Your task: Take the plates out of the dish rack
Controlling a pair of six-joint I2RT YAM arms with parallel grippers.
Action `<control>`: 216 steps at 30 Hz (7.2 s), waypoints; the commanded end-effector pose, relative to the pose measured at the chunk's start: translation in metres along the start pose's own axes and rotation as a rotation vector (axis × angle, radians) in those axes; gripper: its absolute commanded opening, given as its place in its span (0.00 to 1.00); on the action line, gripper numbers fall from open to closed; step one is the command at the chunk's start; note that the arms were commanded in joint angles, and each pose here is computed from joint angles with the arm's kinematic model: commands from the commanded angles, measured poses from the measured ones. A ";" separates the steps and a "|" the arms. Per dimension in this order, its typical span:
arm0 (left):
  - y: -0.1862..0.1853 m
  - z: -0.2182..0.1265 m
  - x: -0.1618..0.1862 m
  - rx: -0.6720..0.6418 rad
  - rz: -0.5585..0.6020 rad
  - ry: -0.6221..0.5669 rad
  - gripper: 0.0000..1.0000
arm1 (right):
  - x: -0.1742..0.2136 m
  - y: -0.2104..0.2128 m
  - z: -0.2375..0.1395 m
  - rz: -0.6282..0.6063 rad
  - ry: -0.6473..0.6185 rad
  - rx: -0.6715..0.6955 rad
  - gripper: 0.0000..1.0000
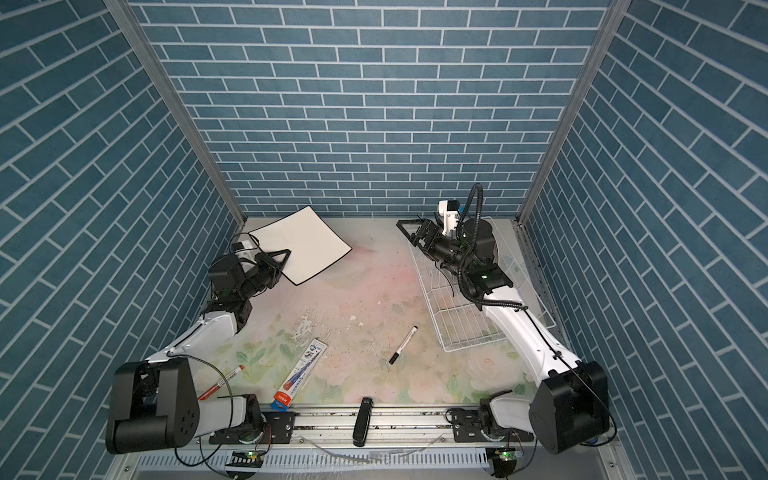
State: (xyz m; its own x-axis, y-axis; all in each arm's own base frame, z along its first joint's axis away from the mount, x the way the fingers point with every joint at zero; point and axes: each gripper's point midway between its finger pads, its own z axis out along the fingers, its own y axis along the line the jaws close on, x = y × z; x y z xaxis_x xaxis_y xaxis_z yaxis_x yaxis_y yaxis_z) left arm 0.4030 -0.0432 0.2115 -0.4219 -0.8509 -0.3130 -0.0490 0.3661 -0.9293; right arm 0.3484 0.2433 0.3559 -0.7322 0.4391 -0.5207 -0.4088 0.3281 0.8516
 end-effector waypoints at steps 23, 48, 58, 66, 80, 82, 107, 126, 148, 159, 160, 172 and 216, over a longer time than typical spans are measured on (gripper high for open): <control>0.052 -0.019 -0.084 0.087 -0.154 -0.525 0.00 | -0.022 -0.013 0.023 -0.036 0.010 0.024 0.98; 0.108 0.005 -0.107 -0.043 -0.253 -0.552 0.00 | -0.029 -0.005 0.031 -0.040 0.040 0.011 0.98; 0.118 0.016 -0.114 -0.069 -0.271 -0.554 0.00 | -0.032 -0.004 0.034 -0.047 0.047 0.014 0.98; 0.109 0.028 -0.124 -0.047 -0.267 -0.551 0.00 | -0.031 -0.005 0.036 -0.049 0.056 0.015 0.97; 0.107 0.049 -0.131 -0.049 -0.270 -0.542 0.00 | -0.029 -0.009 0.035 -0.045 0.058 0.026 0.96; 0.108 0.052 -0.130 -0.048 -0.270 -0.538 0.00 | -0.029 -0.010 0.035 -0.045 0.057 0.028 0.96; 0.131 0.067 -0.120 -0.111 -0.312 -0.531 0.11 | -0.030 -0.010 0.033 -0.050 0.044 0.036 0.96; 0.132 0.059 -0.113 -0.152 -0.323 -0.517 0.69 | -0.031 -0.011 0.027 -0.052 0.031 0.046 0.96; 0.147 0.044 -0.091 -0.238 -0.324 -0.465 0.83 | -0.023 -0.010 0.017 -0.041 0.044 0.045 0.96; 0.155 0.045 -0.078 -0.290 -0.306 -0.402 0.86 | -0.019 -0.011 0.008 -0.039 0.027 0.061 0.96; 0.162 0.041 -0.072 -0.308 -0.312 -0.398 0.86 | -0.019 -0.012 0.007 -0.039 0.026 0.063 0.96; 0.177 0.019 -0.055 -0.383 -0.302 -0.387 0.95 | -0.014 -0.003 -0.008 -0.045 0.014 0.073 0.96; 0.009 -0.013 0.073 -0.184 0.469 0.041 0.98 | -0.005 -0.082 -0.077 -0.546 0.393 1.220 0.79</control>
State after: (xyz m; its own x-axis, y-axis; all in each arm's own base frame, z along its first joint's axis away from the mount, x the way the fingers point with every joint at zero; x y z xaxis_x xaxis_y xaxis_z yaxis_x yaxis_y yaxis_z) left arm 0.3636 -0.0950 0.1932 -0.4549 -0.5956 -0.6620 -0.0034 0.7445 -0.6676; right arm 0.3524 0.1760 0.2932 -0.7993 -0.0780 -0.5959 -0.1350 0.9895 0.0515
